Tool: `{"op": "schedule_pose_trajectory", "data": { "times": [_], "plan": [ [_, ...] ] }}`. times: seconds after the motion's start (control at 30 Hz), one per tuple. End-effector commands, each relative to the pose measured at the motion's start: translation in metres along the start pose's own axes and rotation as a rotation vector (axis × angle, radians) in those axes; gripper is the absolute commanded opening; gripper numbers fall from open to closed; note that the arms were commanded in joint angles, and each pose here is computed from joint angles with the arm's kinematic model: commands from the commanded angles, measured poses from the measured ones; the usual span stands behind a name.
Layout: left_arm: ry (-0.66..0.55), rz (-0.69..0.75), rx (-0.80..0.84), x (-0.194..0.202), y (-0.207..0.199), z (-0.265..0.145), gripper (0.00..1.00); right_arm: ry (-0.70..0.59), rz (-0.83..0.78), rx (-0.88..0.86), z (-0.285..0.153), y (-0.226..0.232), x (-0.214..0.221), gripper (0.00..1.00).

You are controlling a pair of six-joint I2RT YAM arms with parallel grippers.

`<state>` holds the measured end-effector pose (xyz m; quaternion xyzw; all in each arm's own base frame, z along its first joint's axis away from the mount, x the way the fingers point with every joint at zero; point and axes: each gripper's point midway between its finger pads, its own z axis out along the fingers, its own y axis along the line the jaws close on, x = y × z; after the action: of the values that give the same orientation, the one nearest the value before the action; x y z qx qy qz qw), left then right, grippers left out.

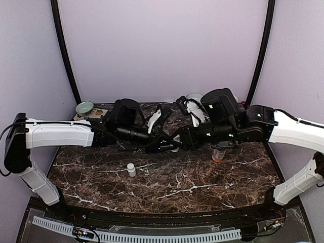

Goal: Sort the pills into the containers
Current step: Screw the lid of the pill bottle onto the pill bottle.

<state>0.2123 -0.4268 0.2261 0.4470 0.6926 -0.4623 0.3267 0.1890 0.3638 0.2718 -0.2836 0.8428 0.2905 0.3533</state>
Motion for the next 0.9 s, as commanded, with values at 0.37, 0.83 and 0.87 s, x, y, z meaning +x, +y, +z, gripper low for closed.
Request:
{"op": "schedule_pose_trajectory", "data": {
  "times": [0.37,0.83,0.87],
  "plan": [
    [-0.036,-0.038,0.295,-0.023,-0.036,-0.026,0.0,-0.098,-0.03,-0.168,-0.018,0.002,-0.003,0.52],
    [-0.005,-0.053,0.343,-0.019,-0.038,-0.022,0.0,-0.082,-0.025,-0.238,-0.008,0.007,-0.007,0.51],
    [-0.004,-0.053,0.344,-0.019,-0.038,-0.022,0.0,-0.079,-0.024,-0.243,-0.007,0.007,-0.007,0.51]
  ]
}}
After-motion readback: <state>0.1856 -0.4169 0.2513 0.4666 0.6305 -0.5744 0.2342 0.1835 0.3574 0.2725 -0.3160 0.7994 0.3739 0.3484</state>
